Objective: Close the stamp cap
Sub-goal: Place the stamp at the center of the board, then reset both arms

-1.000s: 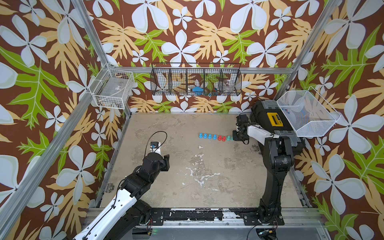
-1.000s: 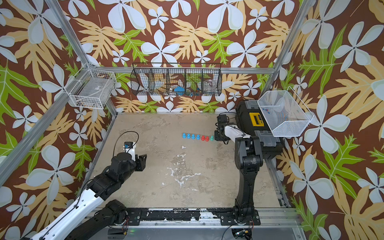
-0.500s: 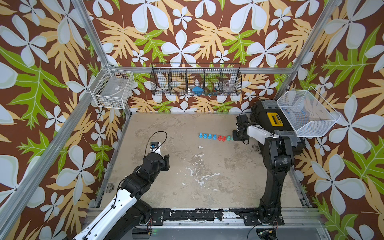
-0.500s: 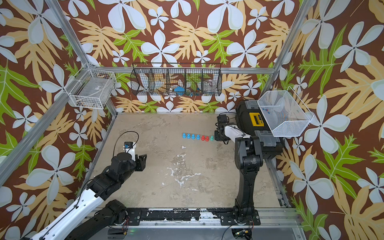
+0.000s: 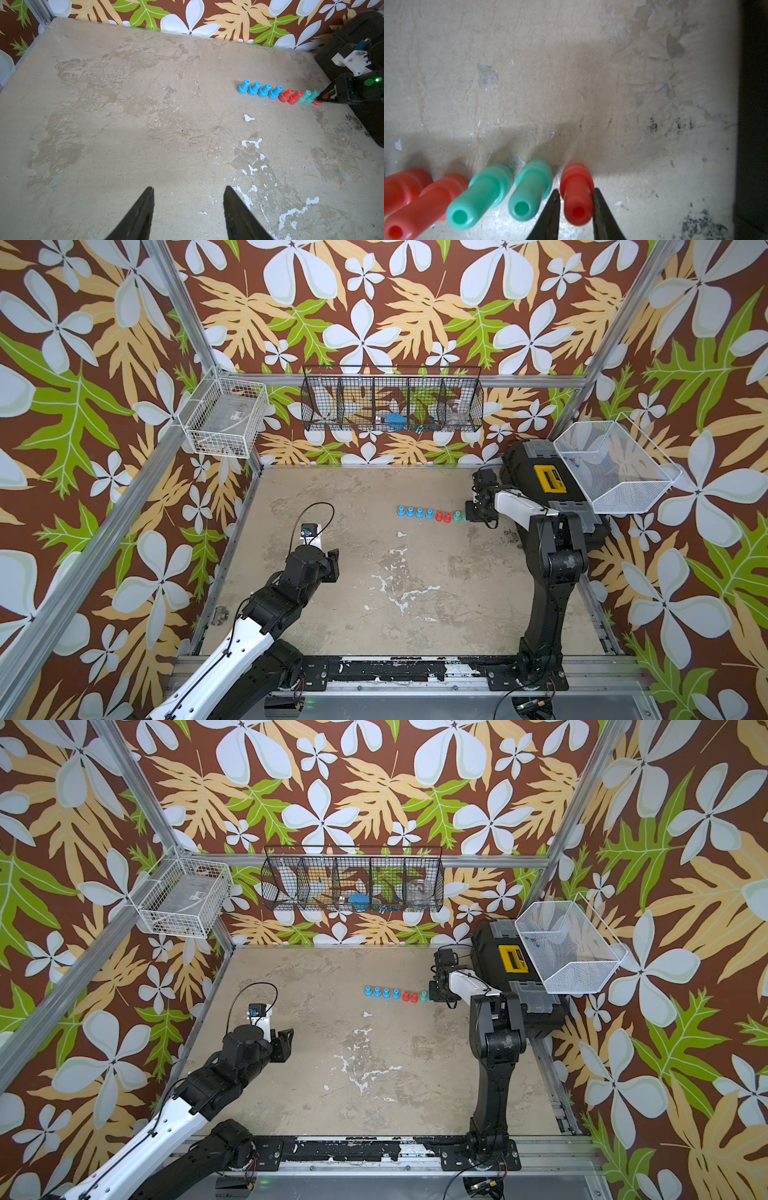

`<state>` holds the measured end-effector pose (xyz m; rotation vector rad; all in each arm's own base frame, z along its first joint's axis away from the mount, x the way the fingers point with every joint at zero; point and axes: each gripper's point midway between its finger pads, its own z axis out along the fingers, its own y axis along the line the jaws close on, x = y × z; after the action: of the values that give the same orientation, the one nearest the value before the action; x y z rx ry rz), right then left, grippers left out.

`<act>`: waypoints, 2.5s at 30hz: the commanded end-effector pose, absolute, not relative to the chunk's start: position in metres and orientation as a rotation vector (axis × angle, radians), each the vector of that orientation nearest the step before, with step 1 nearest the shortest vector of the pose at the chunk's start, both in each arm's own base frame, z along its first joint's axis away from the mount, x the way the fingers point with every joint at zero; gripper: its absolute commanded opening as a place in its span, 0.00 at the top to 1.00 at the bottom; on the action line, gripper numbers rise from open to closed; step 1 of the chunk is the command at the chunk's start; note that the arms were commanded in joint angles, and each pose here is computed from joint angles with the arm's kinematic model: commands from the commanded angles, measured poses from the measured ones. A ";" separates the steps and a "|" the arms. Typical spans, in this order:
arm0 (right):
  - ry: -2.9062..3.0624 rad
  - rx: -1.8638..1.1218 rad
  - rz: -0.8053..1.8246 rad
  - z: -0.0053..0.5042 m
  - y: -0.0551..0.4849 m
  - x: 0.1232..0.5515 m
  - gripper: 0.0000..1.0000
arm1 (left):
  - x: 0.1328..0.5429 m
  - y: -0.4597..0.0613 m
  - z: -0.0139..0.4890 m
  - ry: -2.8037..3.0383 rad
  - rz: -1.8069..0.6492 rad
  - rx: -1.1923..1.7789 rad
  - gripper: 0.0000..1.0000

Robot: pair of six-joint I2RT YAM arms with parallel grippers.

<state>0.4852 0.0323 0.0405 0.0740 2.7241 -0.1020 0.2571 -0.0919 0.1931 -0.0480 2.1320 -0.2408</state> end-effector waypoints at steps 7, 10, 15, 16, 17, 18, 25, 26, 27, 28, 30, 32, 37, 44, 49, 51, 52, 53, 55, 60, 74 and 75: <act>2.689 0.100 -0.122 0.059 0.029 0.485 0.71 | 0.259 -0.092 0.195 2.122 -0.239 -0.050 0.44; 2.676 0.102 -0.115 0.067 0.029 0.484 0.70 | 0.259 -0.092 0.195 2.122 -0.239 -0.050 0.44; 2.649 0.107 -0.089 0.084 0.031 0.476 0.70 | 0.259 -0.092 0.196 2.121 -0.240 -0.050 0.44; 2.640 0.109 -0.084 0.088 0.031 0.474 0.70 | 0.259 -0.092 0.196 2.122 -0.240 -0.049 0.44; 2.630 0.110 -0.076 0.094 0.032 0.472 0.70 | 0.259 -0.092 0.195 2.122 -0.239 -0.050 0.44; 2.620 0.109 -0.069 0.099 0.034 0.470 0.70 | 0.259 -0.092 0.195 2.123 -0.240 -0.049 0.44; 2.546 0.083 -0.039 0.134 0.044 0.452 0.69 | 0.259 -0.091 0.195 2.123 -0.236 -0.050 0.44; 2.534 0.077 -0.036 0.139 0.046 0.449 0.69 | 0.259 -0.092 0.195 2.123 -0.237 -0.051 0.44; 2.522 0.072 -0.035 0.143 0.047 0.447 0.69 | 0.259 -0.092 0.195 2.124 -0.236 -0.050 0.44; 2.511 0.062 -0.036 0.148 0.050 0.445 0.68 | 0.259 -0.092 0.195 2.123 -0.237 -0.050 0.44; 2.490 0.045 -0.033 0.157 0.054 0.439 0.68 | 0.259 -0.092 0.195 2.124 -0.237 -0.052 0.44; 2.463 0.037 -0.023 0.166 0.057 0.434 0.68 | 0.259 -0.091 0.195 2.124 -0.237 -0.052 0.44; 2.382 -0.014 0.083 0.189 0.075 0.419 0.67 | 0.259 -0.091 0.195 2.124 -0.236 -0.054 0.44; 2.318 -0.020 0.153 0.207 0.080 0.396 0.68 | 0.259 -0.090 0.195 2.124 -0.232 -0.059 0.44; 2.275 -0.029 0.180 0.218 0.084 0.375 0.67 | 0.259 -0.091 0.196 2.121 -0.236 -0.058 0.44; 2.257 -0.025 0.188 0.222 0.083 0.369 0.67 | 0.259 -0.091 0.197 2.115 -0.243 -0.057 0.44; 2.248 -0.022 0.189 0.224 0.082 0.366 0.67 | 0.258 -0.091 0.198 2.113 -0.243 -0.058 0.44; 2.238 -0.017 0.191 0.226 0.081 0.363 0.67 | 0.258 -0.091 0.198 2.111 -0.246 -0.059 0.44; 2.209 -0.011 0.198 0.232 0.079 0.357 0.66 | 0.258 -0.091 0.200 2.106 -0.250 -0.062 0.44; 2.126 0.026 0.176 0.245 0.069 0.342 0.65 | 0.258 -0.089 0.204 2.086 -0.263 -0.085 0.42; 1.899 0.136 0.120 0.258 0.036 0.297 0.45 | 0.255 -0.082 0.238 1.906 -0.335 -0.150 0.11; 1.893 0.133 0.120 0.258 0.036 0.295 0.42 | 0.256 -0.084 0.239 1.905 -0.345 -0.145 0.09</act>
<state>0.2947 0.0408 0.2488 0.1070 1.9481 0.1345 0.2524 -0.0811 0.2280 -0.1329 1.9434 -0.3130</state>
